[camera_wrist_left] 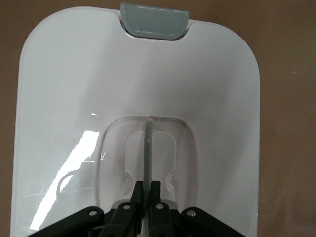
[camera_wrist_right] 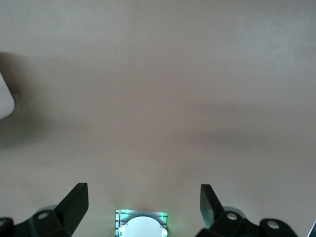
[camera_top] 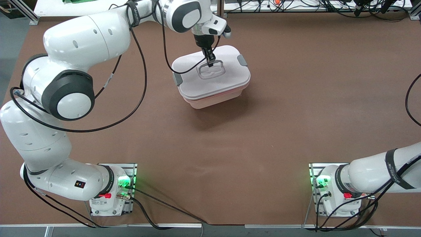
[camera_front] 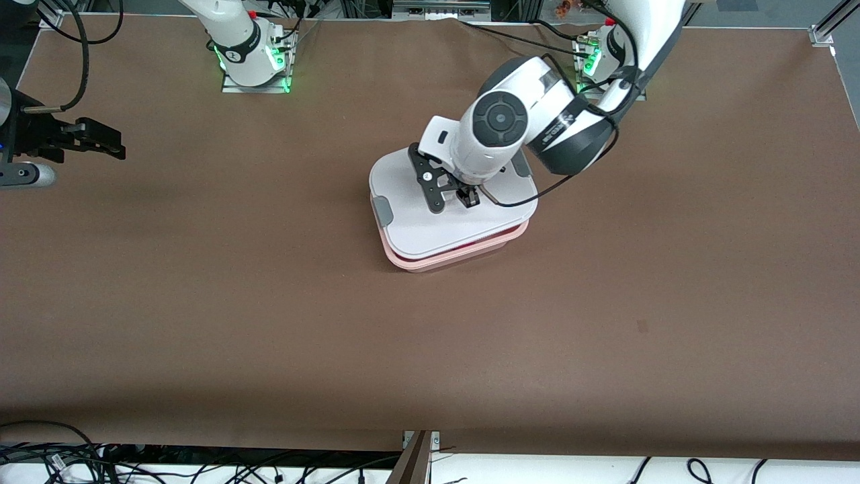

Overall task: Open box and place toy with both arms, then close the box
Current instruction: 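Lower the held lid onto the pink box with the left gripper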

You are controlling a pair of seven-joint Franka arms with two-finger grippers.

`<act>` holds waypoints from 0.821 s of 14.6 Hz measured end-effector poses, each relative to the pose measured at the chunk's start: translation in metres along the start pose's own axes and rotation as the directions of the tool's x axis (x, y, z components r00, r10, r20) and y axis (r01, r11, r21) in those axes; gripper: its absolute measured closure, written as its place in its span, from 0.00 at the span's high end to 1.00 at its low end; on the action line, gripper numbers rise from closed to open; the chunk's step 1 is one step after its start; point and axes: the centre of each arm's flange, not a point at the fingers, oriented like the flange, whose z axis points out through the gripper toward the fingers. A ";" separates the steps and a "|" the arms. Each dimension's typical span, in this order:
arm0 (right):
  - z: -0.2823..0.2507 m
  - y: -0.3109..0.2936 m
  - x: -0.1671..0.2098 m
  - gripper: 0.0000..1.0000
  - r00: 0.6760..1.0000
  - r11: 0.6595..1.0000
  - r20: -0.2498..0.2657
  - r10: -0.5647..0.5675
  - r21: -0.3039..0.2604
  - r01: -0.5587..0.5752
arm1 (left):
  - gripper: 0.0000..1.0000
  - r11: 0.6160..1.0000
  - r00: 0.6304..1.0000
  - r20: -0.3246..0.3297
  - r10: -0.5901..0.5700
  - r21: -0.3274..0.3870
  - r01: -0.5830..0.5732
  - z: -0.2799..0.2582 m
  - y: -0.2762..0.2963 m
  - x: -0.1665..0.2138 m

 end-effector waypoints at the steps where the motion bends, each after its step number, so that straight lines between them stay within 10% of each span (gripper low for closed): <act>1: 0.001 0.000 -0.001 1.00 1.000 1.000 0.007 -0.004 0.000 0.004 | 0.07 1.000 1.000 -0.006 -0.001 0.004 0.001 0.007 -0.004 0.001; 12: 0.009 0.011 0.002 1.00 0.999 0.999 0.034 -0.035 -0.015 0.035 | 0.07 0.998 0.998 -0.026 0.064 0.015 -0.063 0.043 -0.011 0.014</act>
